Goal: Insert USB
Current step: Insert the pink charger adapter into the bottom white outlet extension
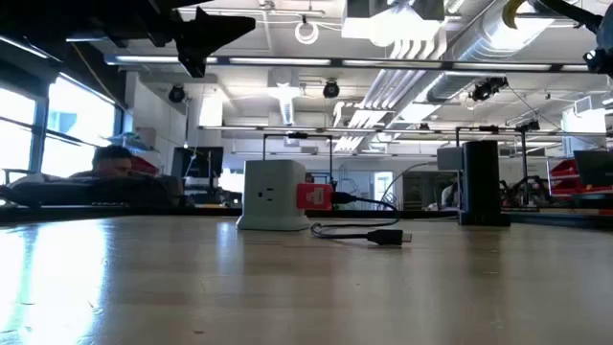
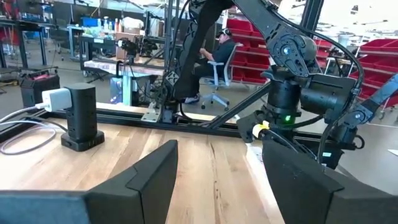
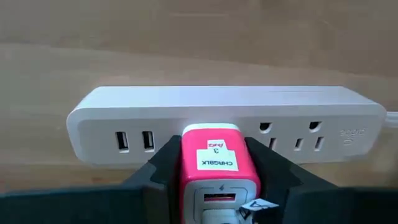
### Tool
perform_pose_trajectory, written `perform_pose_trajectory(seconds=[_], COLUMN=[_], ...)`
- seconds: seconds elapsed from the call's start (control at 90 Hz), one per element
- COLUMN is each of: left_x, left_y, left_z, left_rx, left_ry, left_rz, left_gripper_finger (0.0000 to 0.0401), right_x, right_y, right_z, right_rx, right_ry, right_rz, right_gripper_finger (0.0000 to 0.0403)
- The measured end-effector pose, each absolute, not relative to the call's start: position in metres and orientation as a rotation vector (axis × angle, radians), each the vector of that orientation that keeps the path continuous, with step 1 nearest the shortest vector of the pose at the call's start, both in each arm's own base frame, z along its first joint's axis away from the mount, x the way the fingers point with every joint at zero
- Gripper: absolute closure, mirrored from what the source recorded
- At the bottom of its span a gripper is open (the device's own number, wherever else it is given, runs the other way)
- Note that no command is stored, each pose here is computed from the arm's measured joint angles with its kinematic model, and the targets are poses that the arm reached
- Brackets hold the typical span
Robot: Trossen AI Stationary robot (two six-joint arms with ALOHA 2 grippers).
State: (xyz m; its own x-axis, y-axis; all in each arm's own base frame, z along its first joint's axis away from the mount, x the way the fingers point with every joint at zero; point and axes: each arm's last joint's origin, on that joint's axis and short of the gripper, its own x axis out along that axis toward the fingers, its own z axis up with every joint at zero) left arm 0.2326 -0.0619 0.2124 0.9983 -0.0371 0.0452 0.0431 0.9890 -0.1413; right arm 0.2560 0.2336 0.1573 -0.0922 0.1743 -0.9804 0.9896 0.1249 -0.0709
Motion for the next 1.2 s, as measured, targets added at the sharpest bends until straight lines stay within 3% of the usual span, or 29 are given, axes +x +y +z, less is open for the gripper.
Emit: perform_pose_trajectory(seconds=[0.178, 0.456, 0.656, 0.756, 0.978, 1.2], left_x=[0.233, 0.233, 0.233, 0.233, 0.233, 0.233], left_y=[-0.062, -0.062, -0.062, -0.062, -0.062, -0.062], left_z=[0.212, 0.212, 0.212, 0.212, 0.212, 0.212], left_rx=[-0.142, -0.142, -0.142, -0.142, -0.142, -0.142], left_ry=[-0.042, -0.042, -0.042, -0.042, -0.042, -0.042], left_rz=[-0.042, -0.045, -0.045, -0.045, -0.045, -0.044], left_gripper_finger=[0.019, 0.019, 0.019, 0.019, 0.019, 0.019], right_x=[0.253, 0.25, 0.25, 0.247, 0.249, 0.255], right_y=[0.233, 0.231, 0.229, 0.228, 0.225, 0.231], right_z=[0.139, 0.138, 0.139, 0.143, 0.166, 0.18], right_rx=[1.322, 1.291, 1.266, 1.266, 1.165, 1.137], right_ry=[1.509, 1.524, 1.506, 1.488, 1.45, 1.511], right_rz=[-0.99, -0.987, -0.987, -0.992, -1.066, -0.976], right_gripper_finger=[0.0299, 0.0297, 0.0167, 0.0139, 0.0163, 0.0194])
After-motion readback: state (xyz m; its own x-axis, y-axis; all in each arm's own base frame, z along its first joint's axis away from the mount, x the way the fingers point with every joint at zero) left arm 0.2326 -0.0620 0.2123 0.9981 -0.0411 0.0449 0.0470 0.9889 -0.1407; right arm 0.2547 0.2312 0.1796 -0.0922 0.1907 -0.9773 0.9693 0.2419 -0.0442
